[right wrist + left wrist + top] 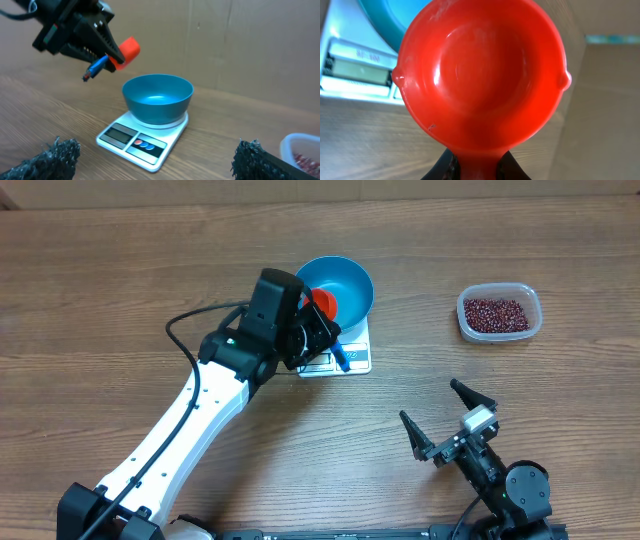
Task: Scoop item into bowl and weigh 150g on scale
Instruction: 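Carry the scoop toward the center above the scale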
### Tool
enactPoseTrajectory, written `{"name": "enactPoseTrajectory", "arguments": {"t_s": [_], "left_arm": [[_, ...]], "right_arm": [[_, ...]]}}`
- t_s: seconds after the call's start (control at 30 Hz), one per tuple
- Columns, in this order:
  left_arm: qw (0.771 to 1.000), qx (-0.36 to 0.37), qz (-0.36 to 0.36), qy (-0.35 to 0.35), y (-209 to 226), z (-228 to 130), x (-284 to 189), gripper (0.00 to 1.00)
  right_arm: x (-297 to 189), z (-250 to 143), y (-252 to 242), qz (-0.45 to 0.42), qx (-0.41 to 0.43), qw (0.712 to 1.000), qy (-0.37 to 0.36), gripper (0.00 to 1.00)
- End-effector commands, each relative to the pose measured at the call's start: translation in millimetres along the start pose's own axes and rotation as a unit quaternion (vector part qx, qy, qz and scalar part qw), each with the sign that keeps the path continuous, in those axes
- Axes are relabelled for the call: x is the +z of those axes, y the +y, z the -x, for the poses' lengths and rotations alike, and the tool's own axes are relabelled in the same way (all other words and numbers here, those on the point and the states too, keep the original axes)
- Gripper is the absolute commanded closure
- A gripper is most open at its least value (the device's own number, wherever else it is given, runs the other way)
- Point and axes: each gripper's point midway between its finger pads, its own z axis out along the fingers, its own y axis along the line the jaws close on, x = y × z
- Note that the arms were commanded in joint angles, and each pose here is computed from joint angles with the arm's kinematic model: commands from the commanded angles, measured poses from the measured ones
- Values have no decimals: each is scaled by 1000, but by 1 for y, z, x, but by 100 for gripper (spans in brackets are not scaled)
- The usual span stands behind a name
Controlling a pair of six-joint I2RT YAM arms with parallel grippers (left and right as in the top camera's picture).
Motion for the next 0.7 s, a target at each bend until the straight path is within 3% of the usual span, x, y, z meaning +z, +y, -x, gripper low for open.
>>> {"name": "enactPoseTrajectory", "arguments": {"t_s": [0.0, 0.13, 0.33, 0.6, 0.67], "left_arm": [[996, -89, -11, -1, -11, -2, -4, 96], [989, -146, -12, 8, -13, -9, -3, 96], [981, -193, -10, 20, -17, -20, -1, 96], [978, -205, -9, 28, -20, -29, 1, 96], [978, -205, -9, 30, -21, -32, 1, 96]], "right_arm": [[0, -1, 0, 1, 105, 994, -3, 0], [0, -1, 0, 2, 251, 968, -3, 0], [0, -1, 0, 2, 477, 879, -3, 0], [0, 10, -3, 5, 481, 876, -26, 0], [-1, 12, 2, 18, 456, 890, -23, 0]]}}
